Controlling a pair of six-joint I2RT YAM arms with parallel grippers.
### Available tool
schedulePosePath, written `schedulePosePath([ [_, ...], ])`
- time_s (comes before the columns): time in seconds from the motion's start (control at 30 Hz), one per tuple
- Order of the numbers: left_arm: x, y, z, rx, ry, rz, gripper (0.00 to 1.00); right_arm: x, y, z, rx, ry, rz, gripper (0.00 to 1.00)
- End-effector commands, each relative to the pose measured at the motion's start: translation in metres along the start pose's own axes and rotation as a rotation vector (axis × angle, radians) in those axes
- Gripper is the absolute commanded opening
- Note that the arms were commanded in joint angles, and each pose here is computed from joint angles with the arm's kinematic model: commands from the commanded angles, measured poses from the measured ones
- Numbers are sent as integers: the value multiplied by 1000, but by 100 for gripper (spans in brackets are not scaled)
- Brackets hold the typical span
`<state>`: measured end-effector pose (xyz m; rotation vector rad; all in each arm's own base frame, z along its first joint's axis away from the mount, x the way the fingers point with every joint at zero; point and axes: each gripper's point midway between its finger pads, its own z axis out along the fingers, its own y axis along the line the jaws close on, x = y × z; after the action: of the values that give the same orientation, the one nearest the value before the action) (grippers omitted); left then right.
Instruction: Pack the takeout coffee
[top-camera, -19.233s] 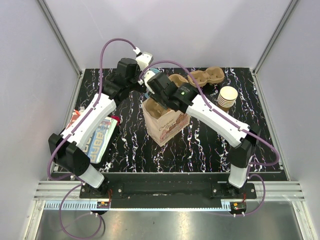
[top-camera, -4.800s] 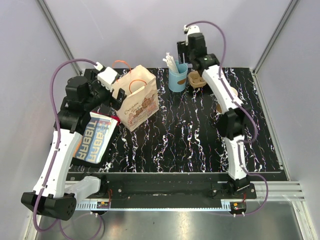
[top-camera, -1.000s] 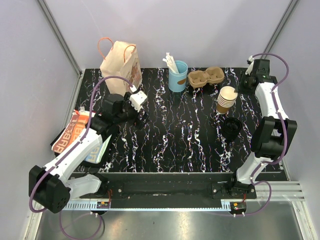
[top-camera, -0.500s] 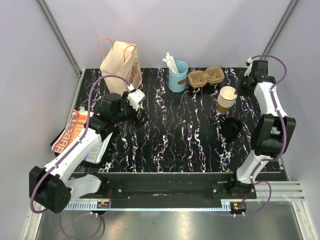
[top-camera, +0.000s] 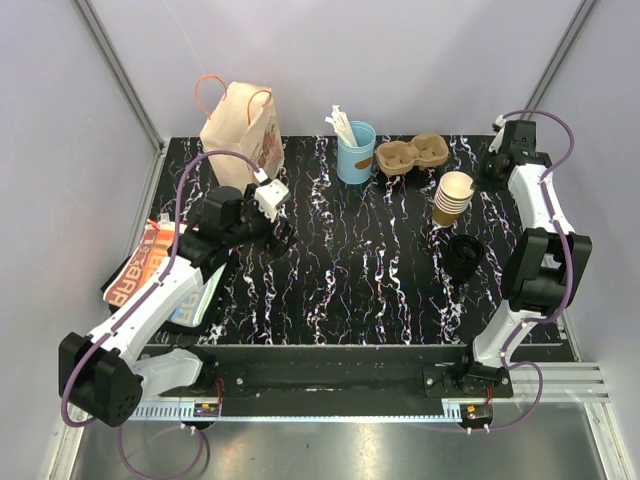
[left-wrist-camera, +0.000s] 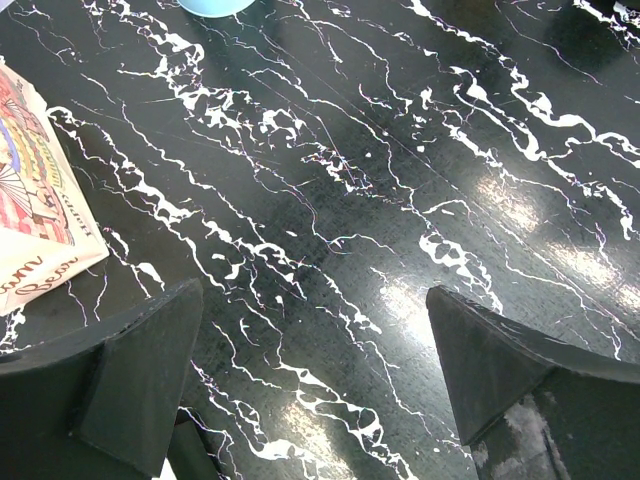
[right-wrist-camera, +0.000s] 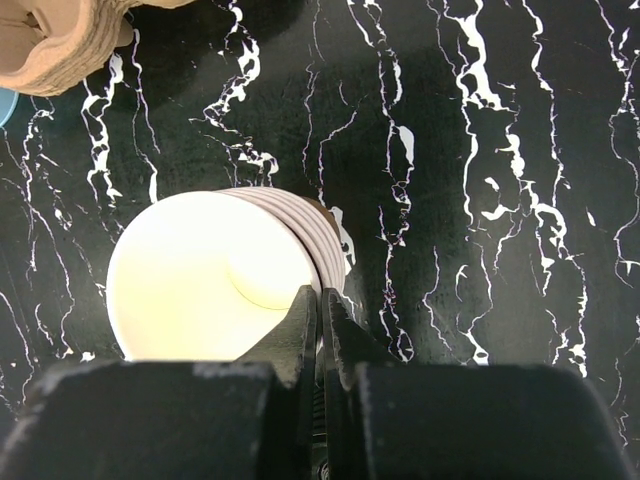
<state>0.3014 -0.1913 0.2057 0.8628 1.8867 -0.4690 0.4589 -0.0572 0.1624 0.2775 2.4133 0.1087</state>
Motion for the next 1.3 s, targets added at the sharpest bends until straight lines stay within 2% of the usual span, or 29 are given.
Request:
schedulePosePath([
  [0.0,-19,0,-4,7,-79,10,99,-27,-2,-19,31,-84,-14,1],
  [0.6,-21,1,-6,9,-87,8,99,-64,6,-48,23,-173,-9,0],
  [0.83,-17,4,-3,8,-61,-10,99,-101,28,-104,-45,-282,-11,0],
  [1.03,-25,12,-14,-10,-109,-29,99,-104,68,-147,-102,-342,-71,0],
  [1.27,-28,27,-20,-58,-135,-67,99,-42,162,-131,-267,-239,-240,0],
])
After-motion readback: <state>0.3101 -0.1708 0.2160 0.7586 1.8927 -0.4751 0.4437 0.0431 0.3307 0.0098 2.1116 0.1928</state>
